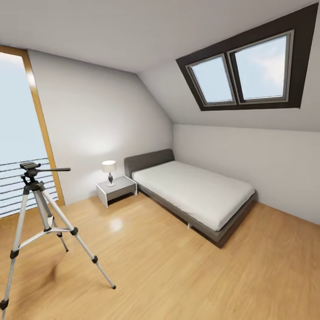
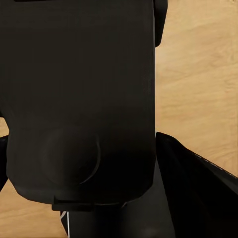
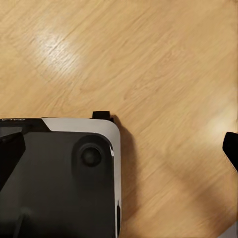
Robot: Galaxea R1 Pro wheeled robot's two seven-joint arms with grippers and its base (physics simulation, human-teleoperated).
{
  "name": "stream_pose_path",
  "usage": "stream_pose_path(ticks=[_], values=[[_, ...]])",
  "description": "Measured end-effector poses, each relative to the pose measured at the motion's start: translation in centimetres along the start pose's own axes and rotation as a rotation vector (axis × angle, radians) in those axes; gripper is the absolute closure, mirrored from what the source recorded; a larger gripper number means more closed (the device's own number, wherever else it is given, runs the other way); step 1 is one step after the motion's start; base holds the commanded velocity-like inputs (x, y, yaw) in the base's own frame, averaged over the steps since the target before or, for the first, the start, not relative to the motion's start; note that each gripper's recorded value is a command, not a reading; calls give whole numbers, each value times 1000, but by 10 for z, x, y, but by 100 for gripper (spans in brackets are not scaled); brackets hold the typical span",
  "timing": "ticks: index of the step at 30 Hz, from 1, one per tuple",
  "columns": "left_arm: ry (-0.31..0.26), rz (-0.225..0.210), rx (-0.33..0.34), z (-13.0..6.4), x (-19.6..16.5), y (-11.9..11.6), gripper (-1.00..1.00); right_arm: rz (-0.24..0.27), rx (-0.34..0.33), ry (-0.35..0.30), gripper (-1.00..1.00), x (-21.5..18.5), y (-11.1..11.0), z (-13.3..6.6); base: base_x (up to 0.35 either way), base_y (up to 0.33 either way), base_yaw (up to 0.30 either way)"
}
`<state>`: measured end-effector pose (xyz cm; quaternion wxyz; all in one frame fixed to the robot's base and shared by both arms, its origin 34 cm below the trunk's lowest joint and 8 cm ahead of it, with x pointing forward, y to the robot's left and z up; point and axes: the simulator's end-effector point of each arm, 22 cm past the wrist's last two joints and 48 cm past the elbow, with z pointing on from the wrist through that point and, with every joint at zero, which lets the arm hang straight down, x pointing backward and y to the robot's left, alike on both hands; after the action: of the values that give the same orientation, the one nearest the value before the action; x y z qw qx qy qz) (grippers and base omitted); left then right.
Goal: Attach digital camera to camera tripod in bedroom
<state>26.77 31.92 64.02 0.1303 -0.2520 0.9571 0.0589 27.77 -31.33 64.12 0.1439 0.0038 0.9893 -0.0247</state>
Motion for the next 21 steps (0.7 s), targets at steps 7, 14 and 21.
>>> stream_pose_path(ticks=[7, 14, 21], values=[[0, 0, 1, 0, 0, 0, 100, -1, 0, 0, -100, 0, 0, 0, 6, 0, 298], [0, 0, 0, 0, 0, 0, 100, 0, 0, 1, -100, 0, 0, 0, 1, 0, 298], [0, 0, 0, 0, 0, 0, 100, 0, 1, 1, -100, 1, -1, 0, 0, 0, 298]])
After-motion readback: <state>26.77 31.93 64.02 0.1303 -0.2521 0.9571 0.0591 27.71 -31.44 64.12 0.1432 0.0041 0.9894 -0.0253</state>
